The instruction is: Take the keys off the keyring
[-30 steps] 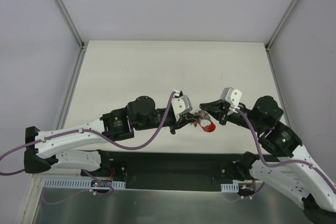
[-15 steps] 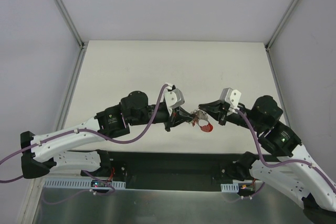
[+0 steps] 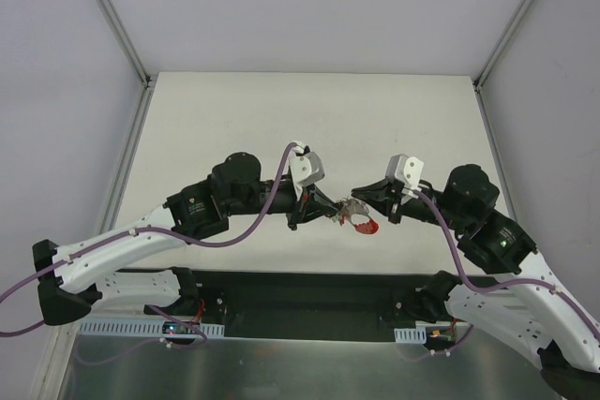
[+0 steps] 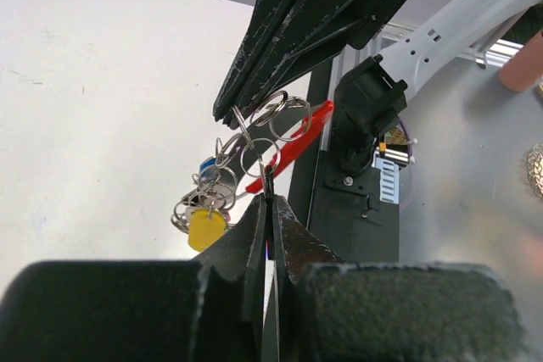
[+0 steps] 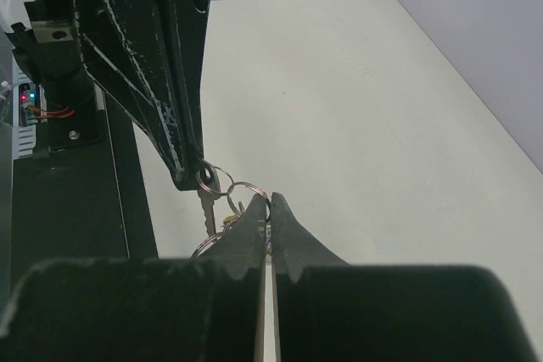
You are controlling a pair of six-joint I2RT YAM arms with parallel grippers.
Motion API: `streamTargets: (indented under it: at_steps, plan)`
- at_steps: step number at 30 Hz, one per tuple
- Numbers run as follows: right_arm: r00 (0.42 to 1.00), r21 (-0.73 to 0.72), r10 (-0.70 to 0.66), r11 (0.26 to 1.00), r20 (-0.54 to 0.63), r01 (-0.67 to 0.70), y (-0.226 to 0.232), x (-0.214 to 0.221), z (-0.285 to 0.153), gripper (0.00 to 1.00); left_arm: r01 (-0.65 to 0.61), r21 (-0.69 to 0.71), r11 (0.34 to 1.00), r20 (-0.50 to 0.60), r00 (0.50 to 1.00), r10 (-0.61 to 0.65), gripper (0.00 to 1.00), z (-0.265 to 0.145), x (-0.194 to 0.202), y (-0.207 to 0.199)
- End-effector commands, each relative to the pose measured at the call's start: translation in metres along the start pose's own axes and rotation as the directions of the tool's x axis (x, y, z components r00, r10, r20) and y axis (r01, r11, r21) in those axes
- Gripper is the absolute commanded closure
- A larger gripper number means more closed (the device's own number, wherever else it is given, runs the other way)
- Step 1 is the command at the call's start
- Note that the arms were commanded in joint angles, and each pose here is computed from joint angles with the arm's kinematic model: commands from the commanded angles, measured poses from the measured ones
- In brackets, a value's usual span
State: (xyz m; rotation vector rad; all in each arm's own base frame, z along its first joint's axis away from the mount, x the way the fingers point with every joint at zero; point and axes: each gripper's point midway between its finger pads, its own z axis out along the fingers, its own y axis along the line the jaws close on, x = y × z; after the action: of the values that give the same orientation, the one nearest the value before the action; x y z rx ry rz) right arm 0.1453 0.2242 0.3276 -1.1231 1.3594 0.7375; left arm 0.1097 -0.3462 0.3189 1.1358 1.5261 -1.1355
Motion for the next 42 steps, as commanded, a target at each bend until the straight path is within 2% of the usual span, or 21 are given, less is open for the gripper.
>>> streamTargets:
  at_steps: [1,7,18,42]
  plan:
    - [0.992,0.026,-0.101,0.995,0.073,0.099,-0.008,-0.028,-0.009,0.99,0.001,0.108,0.994,0.043,0.999,-0.006,1.00,-0.019,-0.024,-0.027]
    - [0.979,-0.063,-0.184,0.980,0.083,0.189,0.008,-0.021,-0.010,0.99,0.002,0.096,0.995,0.029,1.000,-0.005,1.00,-0.020,-0.020,-0.019]
    - [0.965,-0.167,-0.257,0.951,0.048,0.262,0.022,-0.011,-0.014,0.99,-0.001,0.101,0.995,0.014,1.000,-0.001,1.00,-0.019,-0.020,-0.016]
    - [0.931,-0.240,-0.363,0.908,-0.036,0.344,0.032,0.010,-0.010,0.99,0.054,0.103,0.993,-0.026,0.998,-0.052,1.00,-0.004,-0.019,-0.006]
